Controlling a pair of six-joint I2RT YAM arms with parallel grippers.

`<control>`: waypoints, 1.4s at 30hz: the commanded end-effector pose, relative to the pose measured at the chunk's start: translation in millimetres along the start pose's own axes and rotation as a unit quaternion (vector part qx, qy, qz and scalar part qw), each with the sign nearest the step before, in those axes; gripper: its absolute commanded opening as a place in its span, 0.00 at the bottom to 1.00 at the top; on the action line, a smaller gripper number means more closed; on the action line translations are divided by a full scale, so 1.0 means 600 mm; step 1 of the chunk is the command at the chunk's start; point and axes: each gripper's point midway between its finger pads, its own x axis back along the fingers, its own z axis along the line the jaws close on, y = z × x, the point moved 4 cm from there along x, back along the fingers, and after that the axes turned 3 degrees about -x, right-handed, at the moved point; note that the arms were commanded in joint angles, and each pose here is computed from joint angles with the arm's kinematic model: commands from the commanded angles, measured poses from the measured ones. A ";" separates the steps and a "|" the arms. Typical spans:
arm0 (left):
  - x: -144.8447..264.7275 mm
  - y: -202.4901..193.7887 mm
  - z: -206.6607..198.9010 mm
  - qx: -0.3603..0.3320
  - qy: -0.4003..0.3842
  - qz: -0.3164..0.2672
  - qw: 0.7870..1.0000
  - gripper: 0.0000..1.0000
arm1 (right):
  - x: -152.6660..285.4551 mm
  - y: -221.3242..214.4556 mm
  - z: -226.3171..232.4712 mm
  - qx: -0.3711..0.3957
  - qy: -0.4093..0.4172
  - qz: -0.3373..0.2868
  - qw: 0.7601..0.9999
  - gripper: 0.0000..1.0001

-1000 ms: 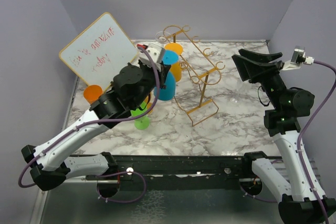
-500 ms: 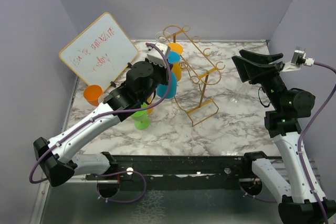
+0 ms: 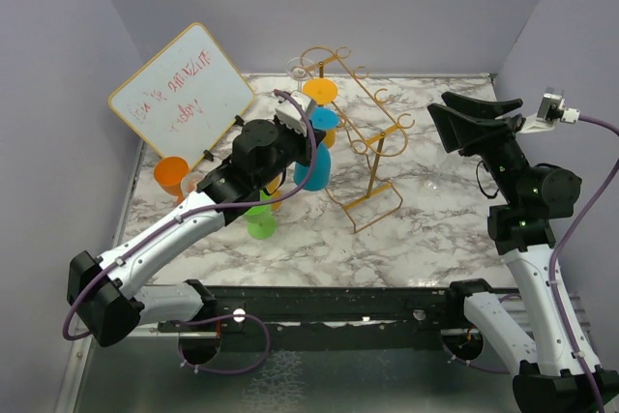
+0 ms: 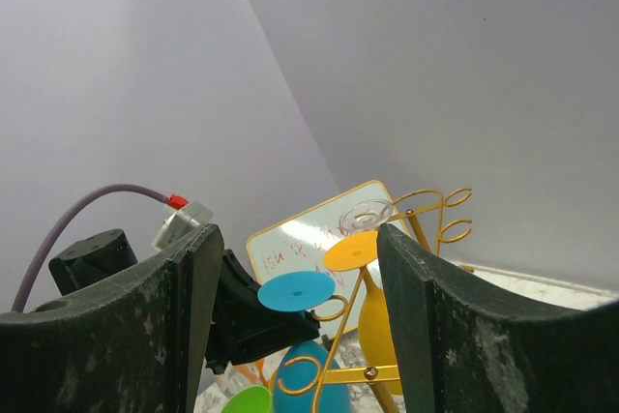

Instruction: Place the wine glass upside down on the wine glass rack

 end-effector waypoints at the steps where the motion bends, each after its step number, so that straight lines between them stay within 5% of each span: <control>1: 0.003 0.021 -0.015 -0.006 -0.038 -0.036 0.999 0.00 | 0.003 0.001 0.006 0.005 0.004 0.001 1.000 0.70; 39: -0.043 -0.021 -0.033 0.011 -0.076 -0.039 0.996 0.00 | 0.009 -0.004 0.006 -0.002 0.003 0.005 1.000 0.70; 42: -0.041 -0.025 -0.037 0.013 -0.083 -0.038 0.996 0.10 | 0.009 -0.003 0.008 -0.001 0.004 0.005 1.000 0.70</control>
